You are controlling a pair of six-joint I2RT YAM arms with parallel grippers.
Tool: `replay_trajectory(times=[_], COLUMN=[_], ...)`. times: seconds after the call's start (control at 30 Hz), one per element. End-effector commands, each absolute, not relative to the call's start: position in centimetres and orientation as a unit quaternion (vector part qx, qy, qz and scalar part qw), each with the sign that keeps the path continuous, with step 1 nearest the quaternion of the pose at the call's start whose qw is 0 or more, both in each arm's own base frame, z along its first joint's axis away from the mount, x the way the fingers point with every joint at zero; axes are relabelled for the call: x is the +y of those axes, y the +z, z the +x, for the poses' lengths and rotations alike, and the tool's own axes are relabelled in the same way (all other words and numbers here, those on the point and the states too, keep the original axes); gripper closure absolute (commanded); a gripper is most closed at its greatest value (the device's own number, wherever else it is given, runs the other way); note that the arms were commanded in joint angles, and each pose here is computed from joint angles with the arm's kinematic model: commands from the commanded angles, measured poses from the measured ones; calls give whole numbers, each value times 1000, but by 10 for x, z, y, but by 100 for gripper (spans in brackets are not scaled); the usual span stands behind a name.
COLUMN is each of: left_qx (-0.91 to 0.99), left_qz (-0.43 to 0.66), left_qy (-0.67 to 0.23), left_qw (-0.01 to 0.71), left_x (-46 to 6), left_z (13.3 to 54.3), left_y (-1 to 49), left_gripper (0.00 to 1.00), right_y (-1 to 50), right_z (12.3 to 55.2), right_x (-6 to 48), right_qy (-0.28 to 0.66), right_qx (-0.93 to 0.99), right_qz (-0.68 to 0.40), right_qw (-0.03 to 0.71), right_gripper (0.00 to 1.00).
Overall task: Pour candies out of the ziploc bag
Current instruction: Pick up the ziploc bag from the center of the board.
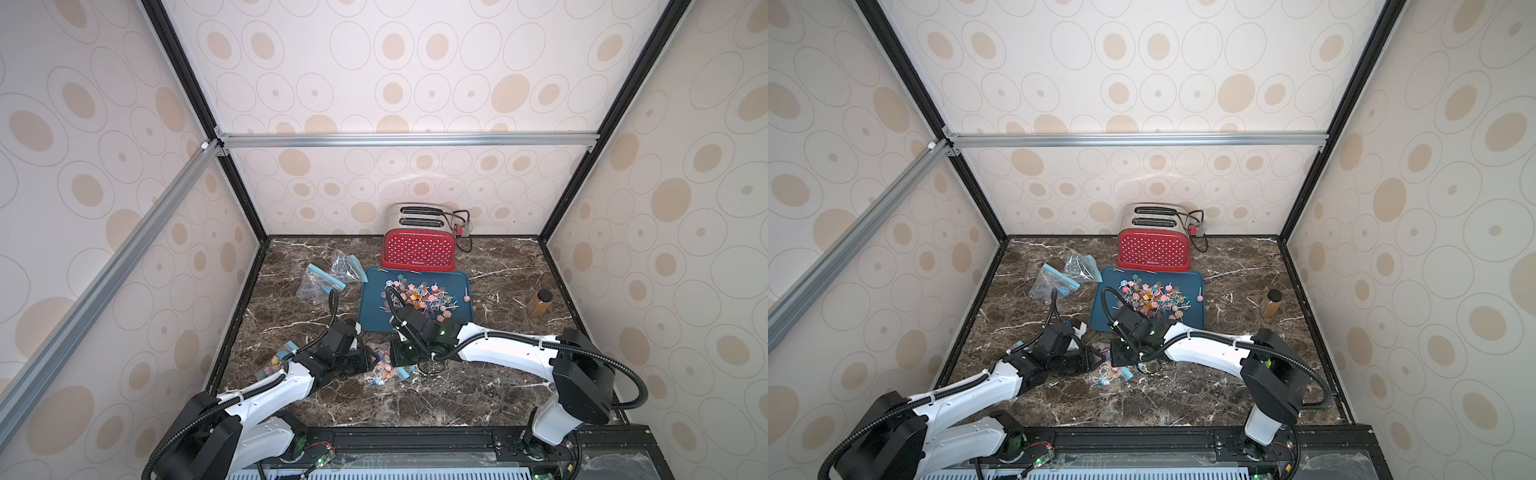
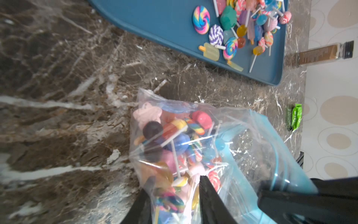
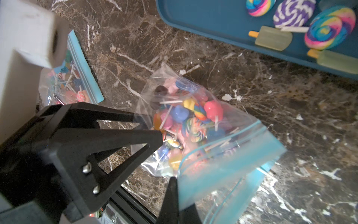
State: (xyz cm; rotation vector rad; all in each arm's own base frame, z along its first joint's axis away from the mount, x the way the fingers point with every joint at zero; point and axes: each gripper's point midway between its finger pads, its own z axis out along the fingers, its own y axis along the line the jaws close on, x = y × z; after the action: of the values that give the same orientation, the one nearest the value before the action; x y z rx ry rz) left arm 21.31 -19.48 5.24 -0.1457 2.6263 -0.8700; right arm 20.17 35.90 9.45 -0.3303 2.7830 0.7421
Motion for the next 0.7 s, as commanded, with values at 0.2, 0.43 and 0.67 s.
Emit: replay_trajectory(times=[0.2, 0.43, 0.67], left_qx=[935, 936, 937], left_qz=[-57, -61, -62], left_qy=[-292, -285, -281], left_qw=[195, 199, 197], left_x=[-184, -180, -181], left_z=[212, 211, 213], left_y=[56, 55, 50], left_gripper=[77, 87, 100], right_y=[100, 99, 103], right_z=[203, 202, 203], right_x=[361, 362, 365], right_qy=[262, 263, 267], right_qx=[951, 951, 949], right_qz=[-111, -113, -117], right_qw=[122, 119, 121], right_gripper=[100, 100, 100])
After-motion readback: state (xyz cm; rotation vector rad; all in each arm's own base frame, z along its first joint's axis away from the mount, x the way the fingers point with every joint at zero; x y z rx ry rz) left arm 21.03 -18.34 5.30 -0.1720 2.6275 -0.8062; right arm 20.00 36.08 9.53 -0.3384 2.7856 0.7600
